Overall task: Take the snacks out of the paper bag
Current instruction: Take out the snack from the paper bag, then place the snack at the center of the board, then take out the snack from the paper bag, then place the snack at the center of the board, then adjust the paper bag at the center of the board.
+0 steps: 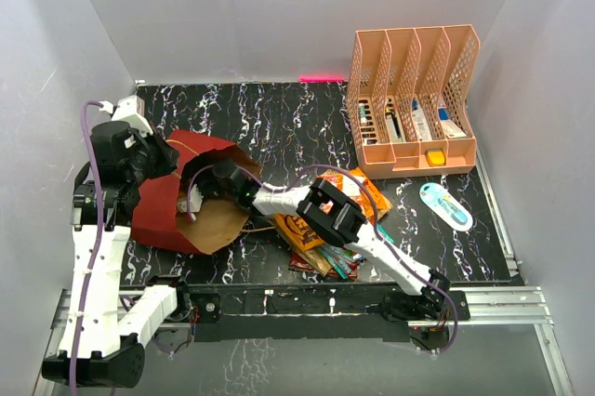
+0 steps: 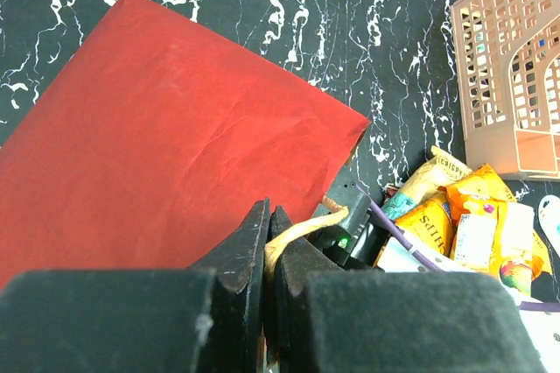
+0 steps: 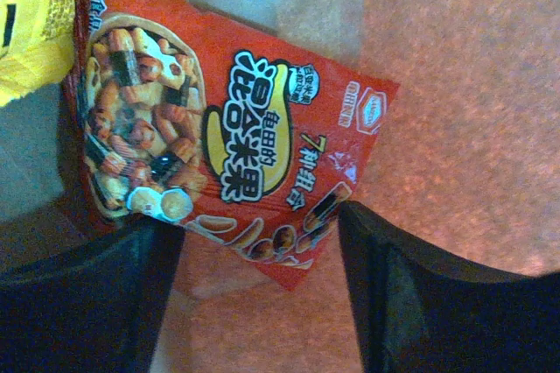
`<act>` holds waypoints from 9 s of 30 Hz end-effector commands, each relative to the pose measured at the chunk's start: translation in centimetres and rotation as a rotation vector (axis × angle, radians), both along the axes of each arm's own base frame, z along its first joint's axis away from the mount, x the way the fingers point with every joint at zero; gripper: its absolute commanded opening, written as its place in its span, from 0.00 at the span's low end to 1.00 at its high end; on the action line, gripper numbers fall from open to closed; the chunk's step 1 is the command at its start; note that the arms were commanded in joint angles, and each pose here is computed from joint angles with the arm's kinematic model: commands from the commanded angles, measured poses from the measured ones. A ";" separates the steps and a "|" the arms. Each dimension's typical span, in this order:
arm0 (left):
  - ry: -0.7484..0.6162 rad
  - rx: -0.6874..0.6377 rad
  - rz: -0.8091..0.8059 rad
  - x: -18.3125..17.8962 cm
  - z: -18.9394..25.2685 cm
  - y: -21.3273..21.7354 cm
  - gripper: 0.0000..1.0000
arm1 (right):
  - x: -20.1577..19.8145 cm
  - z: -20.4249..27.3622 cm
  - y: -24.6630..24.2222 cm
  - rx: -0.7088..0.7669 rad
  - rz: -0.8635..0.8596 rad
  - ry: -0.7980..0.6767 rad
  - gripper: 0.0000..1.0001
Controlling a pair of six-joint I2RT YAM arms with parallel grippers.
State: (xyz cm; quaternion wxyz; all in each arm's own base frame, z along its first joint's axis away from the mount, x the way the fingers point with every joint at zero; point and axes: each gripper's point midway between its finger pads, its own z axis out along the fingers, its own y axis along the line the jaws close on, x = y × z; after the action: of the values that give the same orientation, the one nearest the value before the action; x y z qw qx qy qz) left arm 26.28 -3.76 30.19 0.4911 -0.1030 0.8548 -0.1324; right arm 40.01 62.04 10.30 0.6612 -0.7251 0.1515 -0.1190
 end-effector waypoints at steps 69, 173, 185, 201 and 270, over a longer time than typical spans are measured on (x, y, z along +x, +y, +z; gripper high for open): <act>0.042 -0.064 0.146 1.4 -0.8 1.1 0.00 | -17.0 12.9 -40.5 0.534 -0.943 0.941 0.08; 0.008 0.152 0.052 -0.7 -1.0 2.0 0.00 | -15.4 2.5 2.7 0.233 0.240 0.891 0.76; -0.014 0.102 0.012 -0.4 -0.5 0.8 0.00 | -12.0 -2.0 6.0 0.401 0.055 1.152 0.84; -0.013 0.108 0.028 -0.5 -0.6 1.1 0.00 | -11.2 -2.6 5.4 0.413 -0.085 1.267 0.39; -0.278 -0.704 0.120 14.8 14.9 -0.7 0.00 | -18.4 20.1 -36.9 0.883 -0.654 1.090 0.27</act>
State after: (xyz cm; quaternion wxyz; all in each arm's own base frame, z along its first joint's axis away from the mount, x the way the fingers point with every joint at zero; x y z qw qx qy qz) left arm 41.53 -2.73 41.70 0.5423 -0.3111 0.7146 -0.3139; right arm 22.53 25.68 32.22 0.6708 -0.2922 0.6742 0.1008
